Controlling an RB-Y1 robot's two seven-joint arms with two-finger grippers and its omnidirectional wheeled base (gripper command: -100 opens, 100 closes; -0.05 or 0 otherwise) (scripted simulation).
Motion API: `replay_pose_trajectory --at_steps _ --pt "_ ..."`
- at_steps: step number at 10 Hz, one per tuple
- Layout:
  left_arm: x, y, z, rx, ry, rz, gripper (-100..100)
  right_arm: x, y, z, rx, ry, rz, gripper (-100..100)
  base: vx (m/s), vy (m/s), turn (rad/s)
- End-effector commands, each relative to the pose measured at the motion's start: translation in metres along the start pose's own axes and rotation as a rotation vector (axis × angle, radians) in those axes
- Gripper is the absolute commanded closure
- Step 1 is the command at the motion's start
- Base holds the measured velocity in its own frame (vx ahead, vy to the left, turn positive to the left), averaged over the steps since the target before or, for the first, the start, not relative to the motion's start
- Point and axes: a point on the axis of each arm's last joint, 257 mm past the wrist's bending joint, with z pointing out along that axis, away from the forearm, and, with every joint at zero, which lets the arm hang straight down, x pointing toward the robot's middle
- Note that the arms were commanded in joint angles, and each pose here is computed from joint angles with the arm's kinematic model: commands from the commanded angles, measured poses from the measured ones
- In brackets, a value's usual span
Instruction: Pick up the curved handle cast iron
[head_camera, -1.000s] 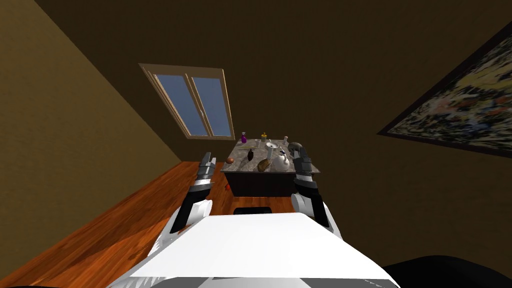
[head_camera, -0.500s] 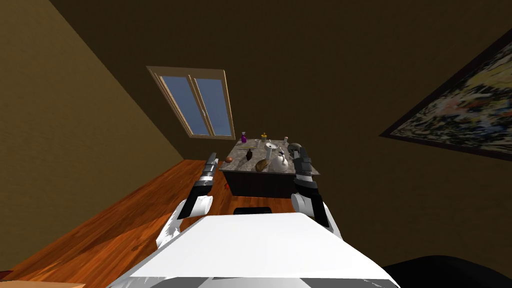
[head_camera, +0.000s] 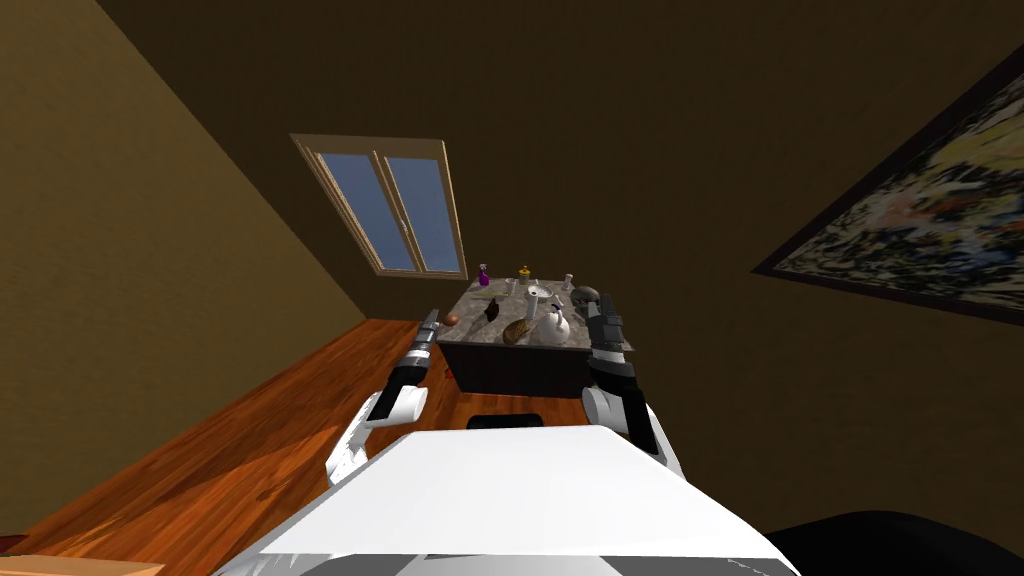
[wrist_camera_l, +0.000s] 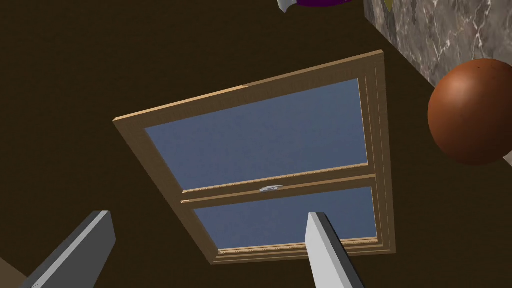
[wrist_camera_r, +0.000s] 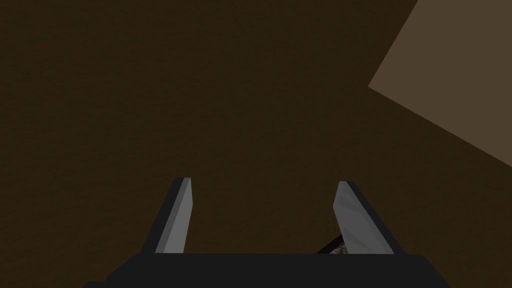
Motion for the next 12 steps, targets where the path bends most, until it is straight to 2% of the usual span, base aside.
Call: replay_pose_trajectory --at_steps 1,6,12 --pt "0.004 0.012 0.003 -0.041 0.009 0.009 -100 0.000 0.000 0.000 0.000 0.000 0.000 0 0.014 -0.062 -0.023" --pt "0.019 0.050 0.002 -0.158 0.042 0.025 -100 0.000 0.000 0.000 0.000 0.000 0.000 0 0.025 -0.057 -0.046" --pt "0.044 0.085 -0.009 -0.284 0.086 0.019 -100 0.000 0.000 0.000 0.000 0.000 0.000 0 0.047 -0.042 -0.101"
